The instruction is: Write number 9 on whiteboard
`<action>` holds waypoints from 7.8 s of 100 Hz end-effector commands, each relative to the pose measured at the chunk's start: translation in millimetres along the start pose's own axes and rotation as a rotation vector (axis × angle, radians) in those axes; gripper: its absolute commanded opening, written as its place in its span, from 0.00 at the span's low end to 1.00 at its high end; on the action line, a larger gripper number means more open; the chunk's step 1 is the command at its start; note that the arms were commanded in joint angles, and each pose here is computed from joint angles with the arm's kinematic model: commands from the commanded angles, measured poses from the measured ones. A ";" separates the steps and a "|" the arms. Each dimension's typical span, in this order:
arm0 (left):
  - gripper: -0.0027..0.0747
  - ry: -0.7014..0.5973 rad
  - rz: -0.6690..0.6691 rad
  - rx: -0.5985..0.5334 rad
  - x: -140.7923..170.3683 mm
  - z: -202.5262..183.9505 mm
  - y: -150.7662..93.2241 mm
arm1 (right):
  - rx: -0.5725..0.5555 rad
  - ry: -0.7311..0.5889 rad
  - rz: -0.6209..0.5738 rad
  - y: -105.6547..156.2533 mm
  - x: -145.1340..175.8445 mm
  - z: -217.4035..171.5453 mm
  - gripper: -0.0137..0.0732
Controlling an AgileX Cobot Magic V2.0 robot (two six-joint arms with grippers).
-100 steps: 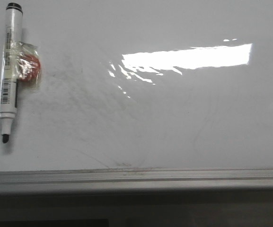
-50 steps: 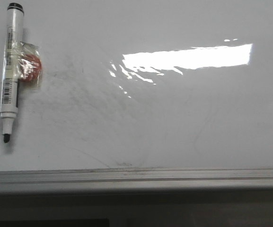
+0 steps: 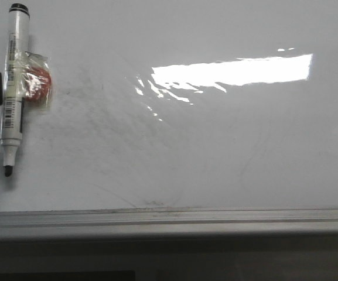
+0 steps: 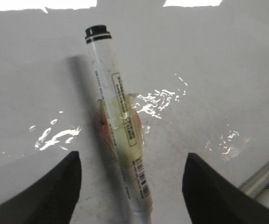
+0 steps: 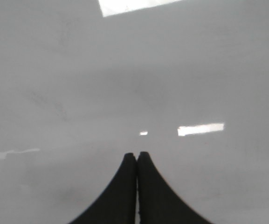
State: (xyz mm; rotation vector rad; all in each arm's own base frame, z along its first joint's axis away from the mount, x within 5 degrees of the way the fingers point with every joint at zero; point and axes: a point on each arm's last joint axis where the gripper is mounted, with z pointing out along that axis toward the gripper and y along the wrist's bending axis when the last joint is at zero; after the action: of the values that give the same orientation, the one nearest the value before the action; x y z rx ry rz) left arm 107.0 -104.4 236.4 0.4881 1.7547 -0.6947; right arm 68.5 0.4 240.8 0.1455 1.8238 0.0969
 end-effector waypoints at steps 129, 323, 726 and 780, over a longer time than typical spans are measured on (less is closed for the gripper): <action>0.01 -0.083 0.575 0.328 0.1 18.7 -32.8 | -0.986 0.226 -0.360 166.3 -83.0 -1.9 0.54; 0.37 -0.248 0.373 0.136 -31.9 -49.4 -17.1 | -0.700 0.308 -0.238 206.6 -137.9 101.9 0.10; 0.01 -0.382 0.077 0.275 5.2 -79.7 -11.0 | -0.967 -0.471 -0.040 31.4 -11.7 -49.5 0.08; 0.01 -0.411 0.080 0.109 2.6 -78.3 0.6 | -0.967 -0.467 -0.042 31.5 -11.3 -49.4 0.08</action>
State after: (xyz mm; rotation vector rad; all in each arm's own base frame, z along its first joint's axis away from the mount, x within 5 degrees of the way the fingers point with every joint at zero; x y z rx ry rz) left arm 47.2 -55.7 233.8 0.5476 1.3836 -0.8007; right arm 29.1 36.2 253.6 -0.5538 1.2697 0.8155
